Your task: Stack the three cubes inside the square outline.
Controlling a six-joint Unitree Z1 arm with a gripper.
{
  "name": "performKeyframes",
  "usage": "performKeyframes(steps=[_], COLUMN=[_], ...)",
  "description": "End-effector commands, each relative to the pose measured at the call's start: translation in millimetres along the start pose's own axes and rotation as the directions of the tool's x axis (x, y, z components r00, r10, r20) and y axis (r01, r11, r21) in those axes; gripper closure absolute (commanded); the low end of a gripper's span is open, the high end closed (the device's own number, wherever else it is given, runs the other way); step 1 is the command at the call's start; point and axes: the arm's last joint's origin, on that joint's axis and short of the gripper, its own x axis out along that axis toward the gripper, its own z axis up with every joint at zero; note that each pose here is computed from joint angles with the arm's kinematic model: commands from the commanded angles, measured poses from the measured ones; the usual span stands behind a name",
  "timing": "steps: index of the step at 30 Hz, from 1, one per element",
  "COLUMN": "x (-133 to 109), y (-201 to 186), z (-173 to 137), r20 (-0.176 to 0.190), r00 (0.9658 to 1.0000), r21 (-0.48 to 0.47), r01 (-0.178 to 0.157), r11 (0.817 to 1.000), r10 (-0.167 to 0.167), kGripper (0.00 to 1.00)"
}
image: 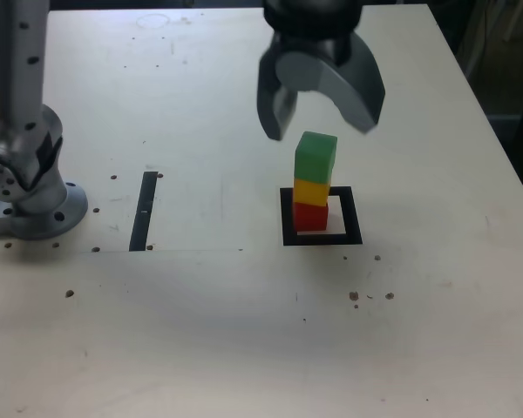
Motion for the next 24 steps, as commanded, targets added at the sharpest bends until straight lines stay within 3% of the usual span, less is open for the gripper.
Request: performKeyframes(steps=[1,5,10,16,24], x=[-19,-34,-31,-7,48], y=[-2,-7,-15,-24,-33], z=[-23,-59,-103,-141,-160], r20=[0.041,0.063,0.050,-0.009,-0.089], r00=[0.9991,0.9979,0.9986,0.9999,0.9960], r21=[-0.004,-0.009,-0.018,-0.044,-0.080], r01=[-0.005,-0.011,-0.018,-0.014,0.001], r11=[1.000,1.000,1.000,0.999,0.997], r10=[0.005,0.012,0.018,0.013,-0.008], kGripper=[0.01,0.01,0.01,0.01,0.01])
